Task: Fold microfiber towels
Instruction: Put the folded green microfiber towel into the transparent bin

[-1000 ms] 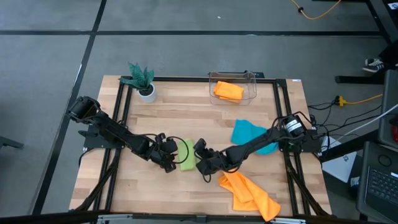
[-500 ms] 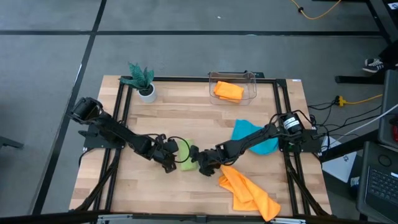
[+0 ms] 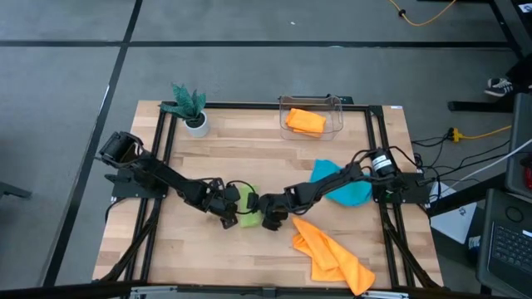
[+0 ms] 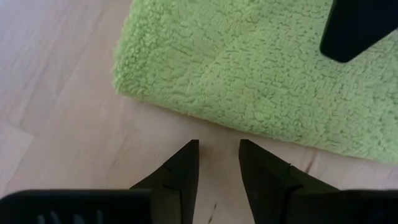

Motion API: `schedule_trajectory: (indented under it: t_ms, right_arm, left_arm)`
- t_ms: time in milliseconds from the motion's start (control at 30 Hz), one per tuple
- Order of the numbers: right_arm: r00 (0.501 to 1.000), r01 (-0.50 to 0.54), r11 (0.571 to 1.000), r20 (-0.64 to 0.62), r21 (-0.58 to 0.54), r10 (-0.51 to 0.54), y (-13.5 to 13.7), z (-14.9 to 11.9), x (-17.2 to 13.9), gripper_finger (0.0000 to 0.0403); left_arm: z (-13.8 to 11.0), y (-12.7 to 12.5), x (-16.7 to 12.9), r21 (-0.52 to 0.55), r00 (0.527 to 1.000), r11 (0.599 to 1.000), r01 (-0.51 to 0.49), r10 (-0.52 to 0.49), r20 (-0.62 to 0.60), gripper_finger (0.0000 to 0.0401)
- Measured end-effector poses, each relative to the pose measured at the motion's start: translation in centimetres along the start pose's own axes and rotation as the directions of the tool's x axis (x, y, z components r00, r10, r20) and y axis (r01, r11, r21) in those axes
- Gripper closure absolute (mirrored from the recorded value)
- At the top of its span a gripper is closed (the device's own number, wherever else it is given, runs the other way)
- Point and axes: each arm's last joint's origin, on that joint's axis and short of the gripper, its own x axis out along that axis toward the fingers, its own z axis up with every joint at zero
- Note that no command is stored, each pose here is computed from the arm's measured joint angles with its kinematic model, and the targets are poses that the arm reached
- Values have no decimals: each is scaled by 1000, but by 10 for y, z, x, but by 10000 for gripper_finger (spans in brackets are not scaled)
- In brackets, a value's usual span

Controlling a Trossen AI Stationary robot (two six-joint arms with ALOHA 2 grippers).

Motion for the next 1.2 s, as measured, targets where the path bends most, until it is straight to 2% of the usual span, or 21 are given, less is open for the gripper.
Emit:
schedule_trajectory:
  t_ms: [300,500,700,967,1200]
  right_arm:
    - [997,41,999,62,7,-41,-2,-6,10,124]
    - [997,39,999,59,17,-40,0,-6,13,124]
    - [998,30,996,55,82,-35,1,-7,13,134]
    - [998,14,984,53,180,-24,3,-7,13,207]
    - [997,-4,966,74,257,-16,3,-6,14,309]
  left_arm:
    - [2,-1,1,-14,1000,1000,14,-14,20,291]
    - [8,-1,3,-41,998,998,51,-49,40,291]
    - [8,1,3,-24,999,999,46,-46,29,291]
    - [7,1,3,-21,999,999,46,-46,20,291]
    - [7,1,3,-15,999,999,50,-50,17,291]
